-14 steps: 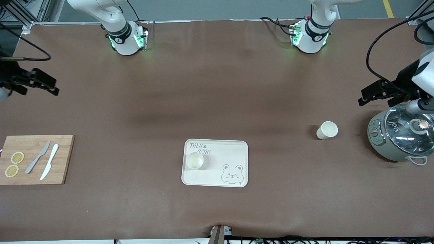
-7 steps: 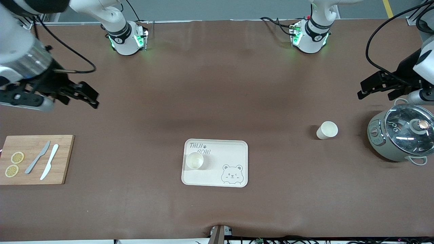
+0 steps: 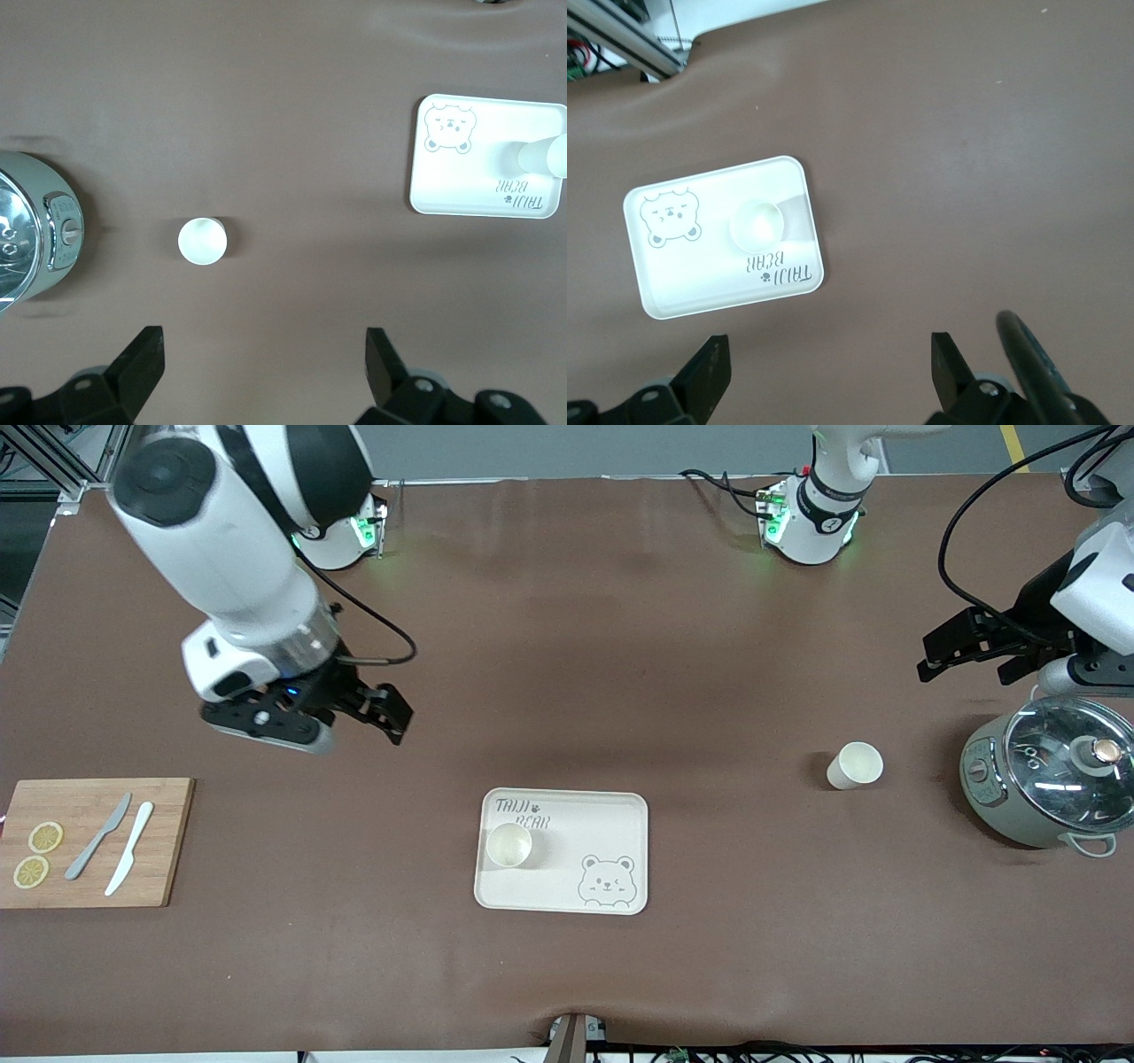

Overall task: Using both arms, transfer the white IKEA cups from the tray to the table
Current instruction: 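Move the right gripper toward the tray cup while the left gripper withdraws, then lower the open right gripper over the remaining white cup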

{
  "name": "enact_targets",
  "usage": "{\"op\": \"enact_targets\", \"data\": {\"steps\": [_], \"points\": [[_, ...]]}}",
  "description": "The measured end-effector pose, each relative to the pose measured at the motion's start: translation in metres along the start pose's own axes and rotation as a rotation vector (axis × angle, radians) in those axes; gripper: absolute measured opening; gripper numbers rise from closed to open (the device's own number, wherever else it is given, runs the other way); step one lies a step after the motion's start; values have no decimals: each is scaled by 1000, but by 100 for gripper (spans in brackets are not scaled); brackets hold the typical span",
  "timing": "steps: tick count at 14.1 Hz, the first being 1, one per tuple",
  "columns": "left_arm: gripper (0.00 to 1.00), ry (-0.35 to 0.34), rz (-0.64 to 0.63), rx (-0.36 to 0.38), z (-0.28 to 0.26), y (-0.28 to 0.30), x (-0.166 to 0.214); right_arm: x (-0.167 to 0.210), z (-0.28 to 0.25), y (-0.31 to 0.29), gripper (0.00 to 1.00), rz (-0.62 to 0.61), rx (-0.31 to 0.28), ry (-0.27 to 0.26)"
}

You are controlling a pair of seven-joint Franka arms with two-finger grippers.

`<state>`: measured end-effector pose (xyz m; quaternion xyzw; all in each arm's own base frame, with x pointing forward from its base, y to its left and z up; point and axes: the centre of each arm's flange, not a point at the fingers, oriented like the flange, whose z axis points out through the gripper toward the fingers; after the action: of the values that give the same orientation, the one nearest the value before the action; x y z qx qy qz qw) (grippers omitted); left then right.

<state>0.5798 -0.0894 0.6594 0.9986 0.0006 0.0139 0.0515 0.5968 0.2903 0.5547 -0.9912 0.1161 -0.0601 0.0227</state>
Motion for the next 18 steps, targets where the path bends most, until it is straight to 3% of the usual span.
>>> {"op": "enact_targets", "data": {"steps": [6, 18], "points": [[100, 3, -10, 3, -2, -8, 1, 13, 88, -31, 100, -104, -35, 11], [100, 30, -5, 7, -27, -11, -16, 49, 149, -62, 100, -113, -56, 54]]}}
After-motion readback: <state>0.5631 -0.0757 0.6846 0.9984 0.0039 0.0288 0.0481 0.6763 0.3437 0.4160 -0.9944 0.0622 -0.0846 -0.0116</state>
